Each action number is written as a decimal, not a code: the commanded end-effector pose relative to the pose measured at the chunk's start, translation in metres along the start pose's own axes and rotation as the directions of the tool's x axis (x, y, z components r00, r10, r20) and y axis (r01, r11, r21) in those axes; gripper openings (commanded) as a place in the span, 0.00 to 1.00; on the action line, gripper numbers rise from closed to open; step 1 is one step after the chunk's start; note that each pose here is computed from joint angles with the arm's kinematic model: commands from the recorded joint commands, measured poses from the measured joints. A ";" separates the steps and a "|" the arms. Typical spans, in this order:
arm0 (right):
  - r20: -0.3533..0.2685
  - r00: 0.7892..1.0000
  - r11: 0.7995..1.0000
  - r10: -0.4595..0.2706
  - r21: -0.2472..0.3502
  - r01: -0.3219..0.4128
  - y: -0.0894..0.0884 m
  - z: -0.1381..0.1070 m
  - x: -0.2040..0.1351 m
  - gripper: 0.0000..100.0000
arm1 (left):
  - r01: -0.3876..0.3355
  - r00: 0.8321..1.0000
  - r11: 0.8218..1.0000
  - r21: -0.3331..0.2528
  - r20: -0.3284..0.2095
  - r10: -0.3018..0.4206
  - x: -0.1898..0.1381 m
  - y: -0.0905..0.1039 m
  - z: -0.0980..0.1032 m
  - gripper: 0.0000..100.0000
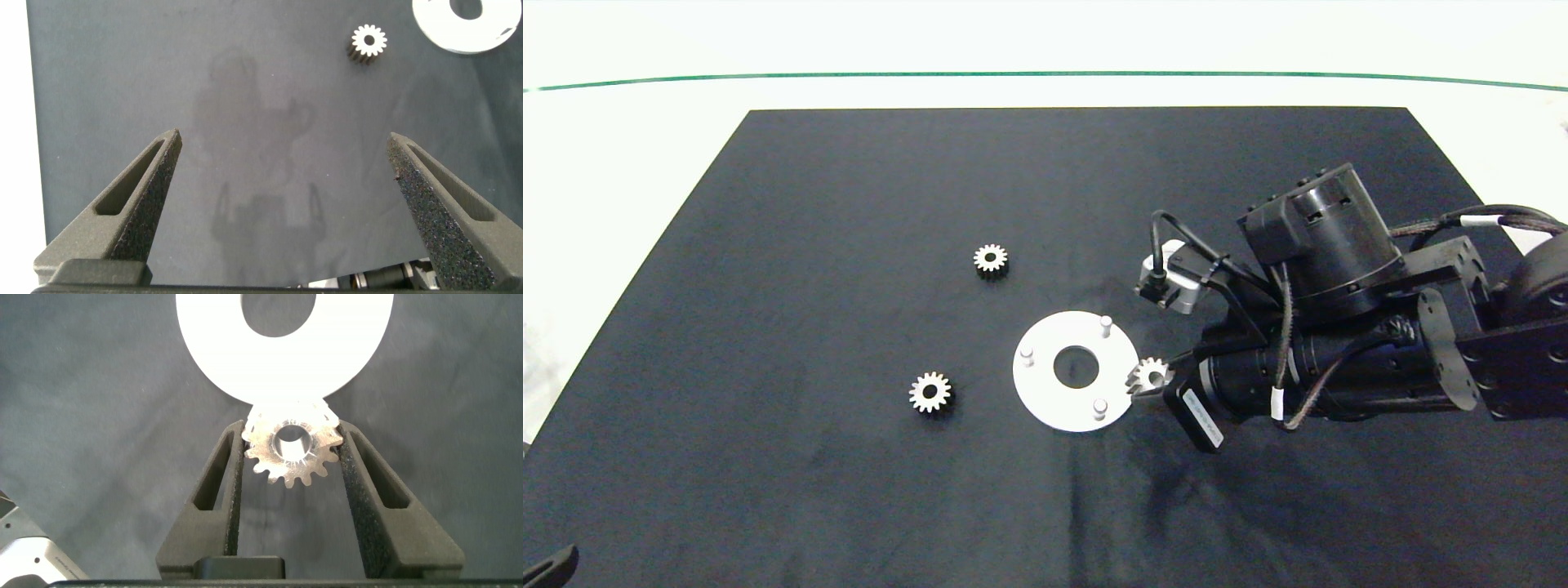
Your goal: Install three planetary gears onto the carrier pins
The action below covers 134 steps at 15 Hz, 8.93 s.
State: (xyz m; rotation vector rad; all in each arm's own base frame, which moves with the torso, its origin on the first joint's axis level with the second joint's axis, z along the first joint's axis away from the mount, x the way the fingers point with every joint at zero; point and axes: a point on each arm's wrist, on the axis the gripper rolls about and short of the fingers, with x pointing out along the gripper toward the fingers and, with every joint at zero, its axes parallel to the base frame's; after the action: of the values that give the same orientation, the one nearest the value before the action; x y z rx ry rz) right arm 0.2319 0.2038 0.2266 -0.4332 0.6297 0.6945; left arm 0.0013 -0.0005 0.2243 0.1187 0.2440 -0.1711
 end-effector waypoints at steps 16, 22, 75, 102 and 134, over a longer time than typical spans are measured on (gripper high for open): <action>-0.069 0.996 0.974 0.050 -0.215 -0.064 0.019 0.025 0.030 0.22 | 0.003 1.000 1.000 0.001 -0.011 -0.003 0.001 0.000 -0.003 1.00; -0.107 0.993 0.972 0.054 -0.223 -0.077 0.021 0.023 0.032 0.22 | 0.003 1.000 1.000 0.001 -0.013 -0.003 0.001 0.000 -0.003 1.00; -0.173 0.985 0.961 -0.001 -0.273 -0.047 0.023 0.024 0.030 0.22 | 0.002 0.999 1.000 -0.005 -0.033 -0.002 0.003 -0.001 -0.011 1.00; -0.225 0.974 0.959 -0.013 -0.280 -0.051 0.023 0.020 0.040 1.00 | 0.003 0.999 1.000 -0.005 -0.040 -0.003 0.004 -0.001 -0.013 1.00; 0.224 0.951 0.959 -0.212 0.236 0.158 -0.020 -0.015 -0.197 1.00 | 0.415 0.904 0.908 0.057 -0.137 -0.405 0.101 -0.033 -0.002 1.00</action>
State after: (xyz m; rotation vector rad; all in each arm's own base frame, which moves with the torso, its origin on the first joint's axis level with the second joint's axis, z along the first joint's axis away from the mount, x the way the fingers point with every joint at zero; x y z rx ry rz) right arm 0.1260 0.0957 0.3479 -0.1987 0.4239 0.4833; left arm 0.0803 -0.0425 0.2021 0.1490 0.3130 -0.5931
